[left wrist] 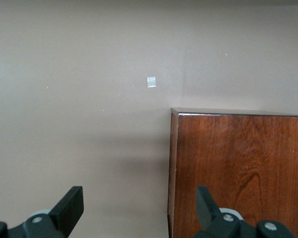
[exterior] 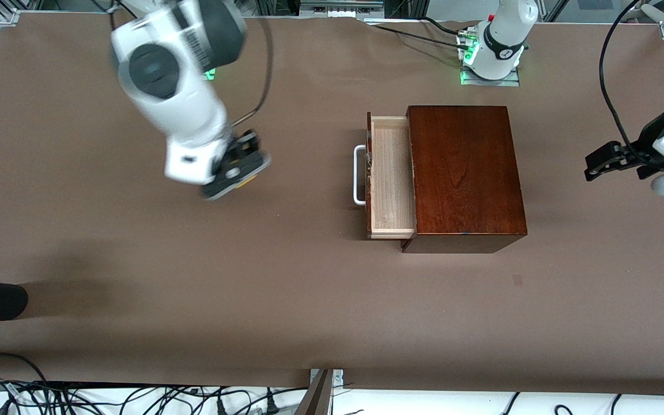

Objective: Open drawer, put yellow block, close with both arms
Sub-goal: 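Carry the yellow cube with the right gripper over the open drawer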

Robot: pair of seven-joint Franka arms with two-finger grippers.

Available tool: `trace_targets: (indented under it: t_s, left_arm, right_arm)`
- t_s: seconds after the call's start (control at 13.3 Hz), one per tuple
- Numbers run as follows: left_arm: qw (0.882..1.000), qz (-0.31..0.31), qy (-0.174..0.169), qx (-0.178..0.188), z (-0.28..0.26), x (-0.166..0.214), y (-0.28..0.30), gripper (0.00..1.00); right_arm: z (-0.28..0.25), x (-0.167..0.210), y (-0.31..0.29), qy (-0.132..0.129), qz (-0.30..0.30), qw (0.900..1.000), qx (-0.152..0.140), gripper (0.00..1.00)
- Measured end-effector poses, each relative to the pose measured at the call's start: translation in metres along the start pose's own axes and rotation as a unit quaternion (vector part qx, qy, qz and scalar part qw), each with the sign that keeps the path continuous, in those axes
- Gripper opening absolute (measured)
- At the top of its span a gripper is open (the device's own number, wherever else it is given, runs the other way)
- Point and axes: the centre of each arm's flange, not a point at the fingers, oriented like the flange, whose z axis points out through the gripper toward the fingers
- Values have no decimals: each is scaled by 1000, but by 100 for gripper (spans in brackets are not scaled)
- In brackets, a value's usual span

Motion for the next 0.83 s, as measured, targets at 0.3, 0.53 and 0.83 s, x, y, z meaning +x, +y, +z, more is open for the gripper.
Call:
trace_targets:
  t_s: [0.3, 0.53, 0.83]
  left_arm:
    - [1000, 11, 16, -1, -8, -45, 9, 100]
    - [1000, 11, 14, 0, -6, -52, 8, 100]
    - [1000, 11, 13, 0, -4, -52, 9, 100]
  right_arm:
    - [3, 26, -132, 16, -135, 990, -40, 56]
    - [26, 46, -212, 26, -232, 971, -57, 56]
    - [93, 70, -271, 34, -319, 945, -60, 56]
